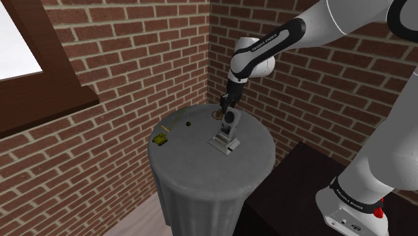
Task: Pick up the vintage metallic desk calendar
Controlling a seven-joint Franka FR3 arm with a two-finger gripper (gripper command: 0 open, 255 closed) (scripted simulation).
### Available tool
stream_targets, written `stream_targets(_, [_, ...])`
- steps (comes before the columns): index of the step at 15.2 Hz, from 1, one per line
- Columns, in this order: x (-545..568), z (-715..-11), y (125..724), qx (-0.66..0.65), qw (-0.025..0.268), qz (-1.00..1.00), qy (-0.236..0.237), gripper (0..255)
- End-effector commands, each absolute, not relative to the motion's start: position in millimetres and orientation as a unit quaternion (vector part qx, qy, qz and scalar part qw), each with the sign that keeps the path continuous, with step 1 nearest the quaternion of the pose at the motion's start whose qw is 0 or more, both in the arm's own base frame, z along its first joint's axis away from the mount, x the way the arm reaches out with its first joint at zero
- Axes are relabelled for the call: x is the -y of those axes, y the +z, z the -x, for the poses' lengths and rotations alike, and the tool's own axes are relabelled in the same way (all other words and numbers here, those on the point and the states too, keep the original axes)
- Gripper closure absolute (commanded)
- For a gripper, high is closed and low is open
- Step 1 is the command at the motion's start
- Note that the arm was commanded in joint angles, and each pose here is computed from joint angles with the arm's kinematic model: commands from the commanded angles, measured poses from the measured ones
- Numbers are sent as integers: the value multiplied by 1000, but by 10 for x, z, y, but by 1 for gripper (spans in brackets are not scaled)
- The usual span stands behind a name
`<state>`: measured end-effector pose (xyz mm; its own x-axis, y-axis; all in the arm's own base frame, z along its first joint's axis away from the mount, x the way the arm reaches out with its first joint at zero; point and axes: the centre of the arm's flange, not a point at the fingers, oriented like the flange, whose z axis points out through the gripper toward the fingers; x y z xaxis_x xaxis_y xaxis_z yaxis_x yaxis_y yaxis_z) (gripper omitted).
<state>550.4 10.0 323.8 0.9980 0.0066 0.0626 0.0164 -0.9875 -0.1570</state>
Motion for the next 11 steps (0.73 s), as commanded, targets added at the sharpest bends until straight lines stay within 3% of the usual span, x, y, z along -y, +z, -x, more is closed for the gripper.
stream_targets(1, [-107, -5502, 3276, 6, 79, 996, -30, 255])
stream_targets(11, [-107, -5502, 3804, 6, 79, 996, -30, 255])
